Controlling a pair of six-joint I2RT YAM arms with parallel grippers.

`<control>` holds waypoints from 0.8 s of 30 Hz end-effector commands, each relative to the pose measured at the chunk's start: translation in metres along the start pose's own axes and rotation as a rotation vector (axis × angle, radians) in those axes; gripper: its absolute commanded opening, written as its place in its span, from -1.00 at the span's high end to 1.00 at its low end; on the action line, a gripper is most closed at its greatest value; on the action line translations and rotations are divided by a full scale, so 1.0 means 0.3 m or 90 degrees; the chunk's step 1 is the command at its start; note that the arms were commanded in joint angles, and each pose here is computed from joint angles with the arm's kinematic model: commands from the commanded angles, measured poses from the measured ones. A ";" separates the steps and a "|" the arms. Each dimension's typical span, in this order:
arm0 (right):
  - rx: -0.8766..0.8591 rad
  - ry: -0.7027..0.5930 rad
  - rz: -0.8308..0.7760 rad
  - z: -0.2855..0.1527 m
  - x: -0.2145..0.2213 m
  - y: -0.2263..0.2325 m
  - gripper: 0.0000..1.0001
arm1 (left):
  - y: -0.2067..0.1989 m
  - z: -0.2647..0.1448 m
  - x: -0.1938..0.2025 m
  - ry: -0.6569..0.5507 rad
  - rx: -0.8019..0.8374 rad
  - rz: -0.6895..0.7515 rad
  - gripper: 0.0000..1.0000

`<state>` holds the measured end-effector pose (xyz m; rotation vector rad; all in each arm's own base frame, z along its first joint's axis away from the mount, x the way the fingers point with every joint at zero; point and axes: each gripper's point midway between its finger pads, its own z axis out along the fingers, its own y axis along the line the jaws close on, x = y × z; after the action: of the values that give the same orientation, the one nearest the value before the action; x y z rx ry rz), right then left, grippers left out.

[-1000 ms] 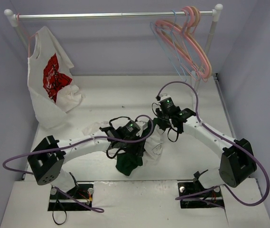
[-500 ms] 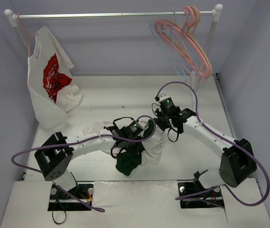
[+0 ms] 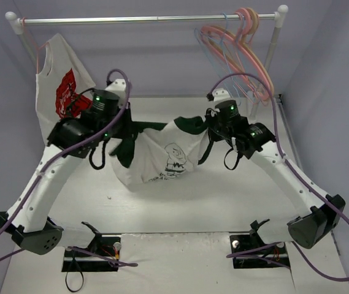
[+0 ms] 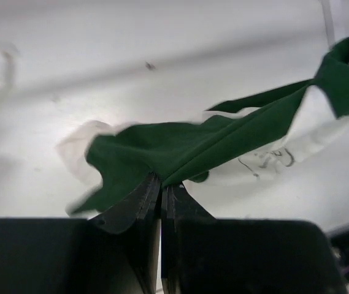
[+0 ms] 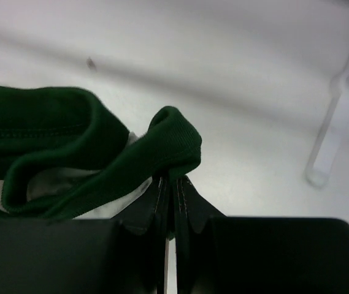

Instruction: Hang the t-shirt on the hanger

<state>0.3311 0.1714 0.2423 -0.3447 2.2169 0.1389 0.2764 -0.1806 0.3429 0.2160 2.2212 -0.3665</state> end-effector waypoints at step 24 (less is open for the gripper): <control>-0.072 -0.283 -0.080 -0.258 -0.364 0.022 0.72 | 0.374 -0.303 -0.188 -0.215 -0.311 0.037 1.00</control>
<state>0.3280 0.1854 0.4218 -0.4872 1.6365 0.2784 0.2700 -0.0558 0.4409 0.0251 1.8773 0.0948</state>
